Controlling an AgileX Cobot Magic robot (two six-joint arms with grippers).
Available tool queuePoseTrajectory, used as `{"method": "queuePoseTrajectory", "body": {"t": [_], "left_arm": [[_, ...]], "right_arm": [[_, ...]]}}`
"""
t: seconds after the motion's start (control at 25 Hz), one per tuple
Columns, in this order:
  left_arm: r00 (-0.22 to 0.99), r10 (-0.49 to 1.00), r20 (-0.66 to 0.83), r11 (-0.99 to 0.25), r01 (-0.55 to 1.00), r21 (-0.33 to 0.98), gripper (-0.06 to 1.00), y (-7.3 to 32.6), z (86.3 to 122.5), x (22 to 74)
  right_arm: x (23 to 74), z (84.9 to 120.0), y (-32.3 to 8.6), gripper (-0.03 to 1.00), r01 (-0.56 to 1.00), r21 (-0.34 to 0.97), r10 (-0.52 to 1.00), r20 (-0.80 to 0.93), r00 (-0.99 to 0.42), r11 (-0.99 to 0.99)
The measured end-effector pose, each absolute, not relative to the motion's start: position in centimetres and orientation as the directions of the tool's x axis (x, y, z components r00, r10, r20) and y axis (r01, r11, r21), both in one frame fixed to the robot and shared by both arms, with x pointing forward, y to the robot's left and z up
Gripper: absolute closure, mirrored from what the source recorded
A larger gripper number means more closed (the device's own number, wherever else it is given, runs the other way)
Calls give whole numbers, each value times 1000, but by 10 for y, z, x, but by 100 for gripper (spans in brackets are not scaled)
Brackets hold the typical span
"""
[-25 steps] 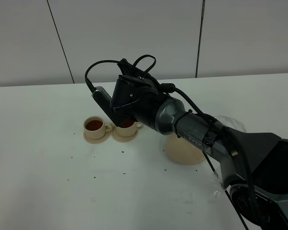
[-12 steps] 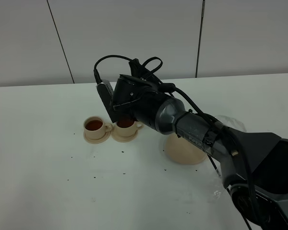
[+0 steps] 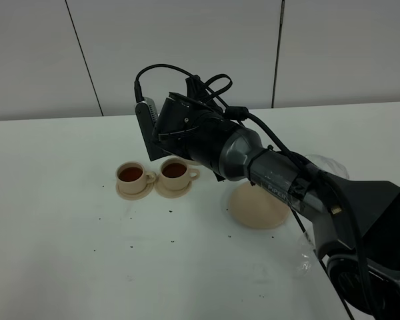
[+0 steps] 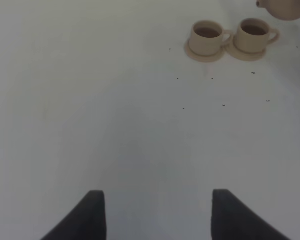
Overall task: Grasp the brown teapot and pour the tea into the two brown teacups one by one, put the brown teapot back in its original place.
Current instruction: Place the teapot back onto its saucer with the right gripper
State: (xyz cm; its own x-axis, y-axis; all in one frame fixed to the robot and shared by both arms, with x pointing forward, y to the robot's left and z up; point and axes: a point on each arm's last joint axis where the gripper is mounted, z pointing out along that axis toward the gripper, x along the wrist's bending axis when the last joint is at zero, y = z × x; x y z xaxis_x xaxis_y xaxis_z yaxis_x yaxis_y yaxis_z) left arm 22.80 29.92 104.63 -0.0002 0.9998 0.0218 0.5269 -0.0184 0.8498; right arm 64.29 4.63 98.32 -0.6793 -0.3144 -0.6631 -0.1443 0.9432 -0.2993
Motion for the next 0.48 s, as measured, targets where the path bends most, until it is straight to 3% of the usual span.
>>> {"method": "queuePoseTrajectory", "body": {"t": [0.48], "left_arm": [[0,1000,22,-18,527,850,41,299,1046,228]], "right_arm": [[636,990,47,88,-135,-218,-246,-640,-728,967]]}}
